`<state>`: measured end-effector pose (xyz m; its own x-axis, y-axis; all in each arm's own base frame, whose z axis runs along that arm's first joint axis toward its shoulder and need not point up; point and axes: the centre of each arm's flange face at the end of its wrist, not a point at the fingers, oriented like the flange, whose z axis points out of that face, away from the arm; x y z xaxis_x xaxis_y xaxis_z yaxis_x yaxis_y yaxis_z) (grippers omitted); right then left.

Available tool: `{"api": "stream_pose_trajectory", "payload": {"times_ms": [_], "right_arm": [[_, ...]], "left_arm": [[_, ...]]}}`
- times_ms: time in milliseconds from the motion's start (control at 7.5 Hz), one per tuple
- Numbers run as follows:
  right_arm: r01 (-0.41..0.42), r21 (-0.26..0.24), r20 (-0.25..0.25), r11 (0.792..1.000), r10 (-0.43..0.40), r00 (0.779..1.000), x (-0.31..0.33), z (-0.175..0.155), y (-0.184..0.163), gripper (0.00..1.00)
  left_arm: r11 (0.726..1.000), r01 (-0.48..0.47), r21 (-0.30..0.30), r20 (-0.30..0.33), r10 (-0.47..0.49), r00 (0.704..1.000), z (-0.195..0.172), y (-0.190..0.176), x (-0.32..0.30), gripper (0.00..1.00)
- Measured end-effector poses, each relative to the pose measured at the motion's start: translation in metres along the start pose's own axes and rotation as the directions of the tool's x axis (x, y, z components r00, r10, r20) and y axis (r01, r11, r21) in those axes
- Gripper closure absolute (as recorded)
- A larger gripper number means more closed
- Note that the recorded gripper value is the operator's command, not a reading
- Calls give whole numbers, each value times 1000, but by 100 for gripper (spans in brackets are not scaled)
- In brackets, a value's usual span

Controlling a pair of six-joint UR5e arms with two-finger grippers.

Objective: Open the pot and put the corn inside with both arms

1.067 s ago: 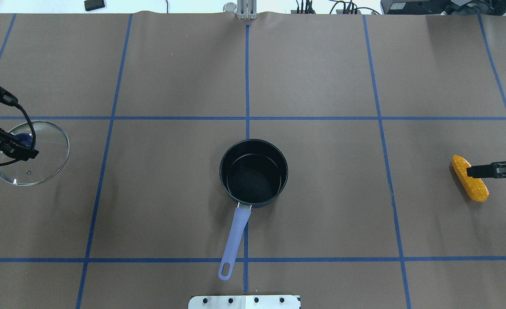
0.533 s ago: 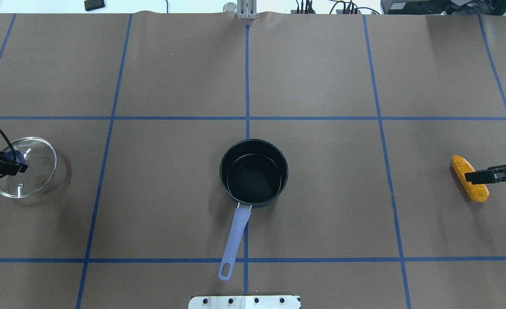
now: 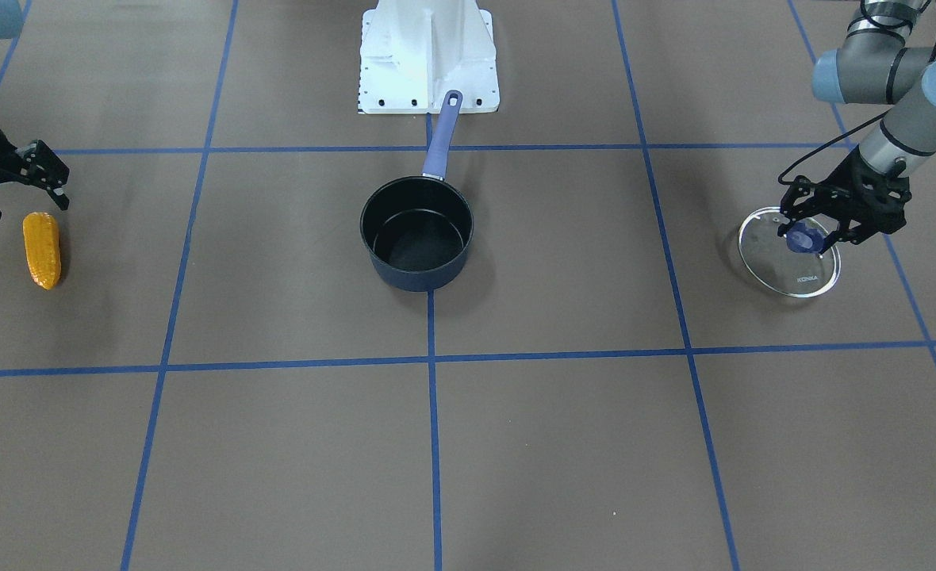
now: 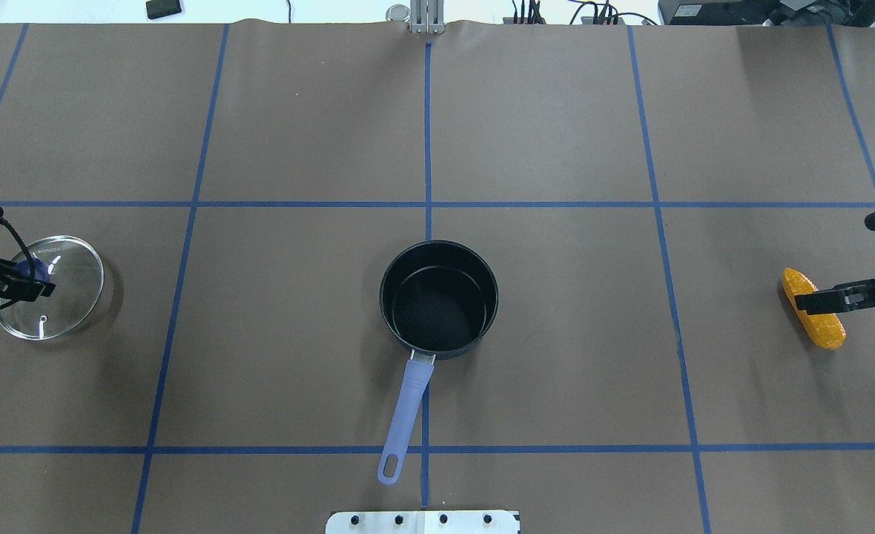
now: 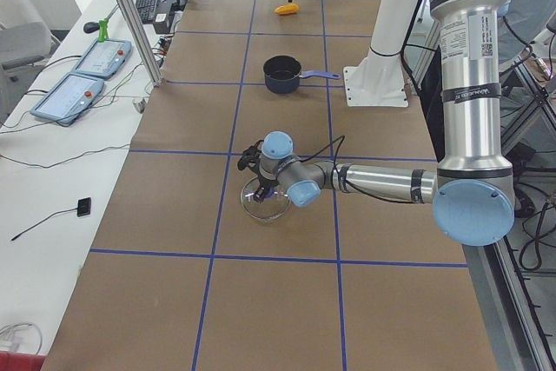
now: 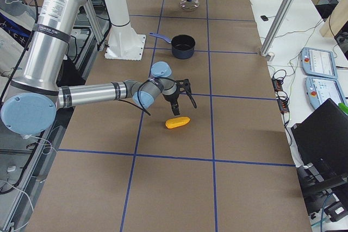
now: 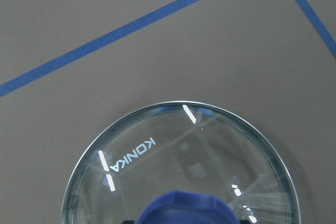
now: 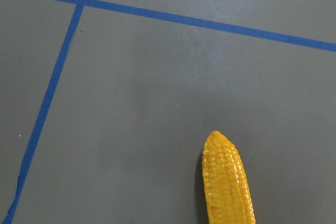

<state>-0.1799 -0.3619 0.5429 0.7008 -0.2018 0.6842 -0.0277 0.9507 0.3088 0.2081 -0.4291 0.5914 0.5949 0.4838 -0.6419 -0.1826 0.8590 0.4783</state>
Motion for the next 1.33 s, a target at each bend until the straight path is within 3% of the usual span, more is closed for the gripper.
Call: {"api": "stream_pose_trajectory", "payload": {"times_ms": [400,667,1333], "right_arm": [[3,-1,2,1000,-3,1000,-1,11,-7,0],[8,0,6,1000,-8,1000,-5,25,-20,0],[67,-43,-57,997,-70,996,30,59,-12,3]], "left_arm": [[1000,10,-2,-38,-10,999,-8,-19,5,1],[1000,20,-10,-45,-21,999,-38,-50,-19,1],[1000,24,16,1,-24,1000,-91,-65,-76,1]]}}
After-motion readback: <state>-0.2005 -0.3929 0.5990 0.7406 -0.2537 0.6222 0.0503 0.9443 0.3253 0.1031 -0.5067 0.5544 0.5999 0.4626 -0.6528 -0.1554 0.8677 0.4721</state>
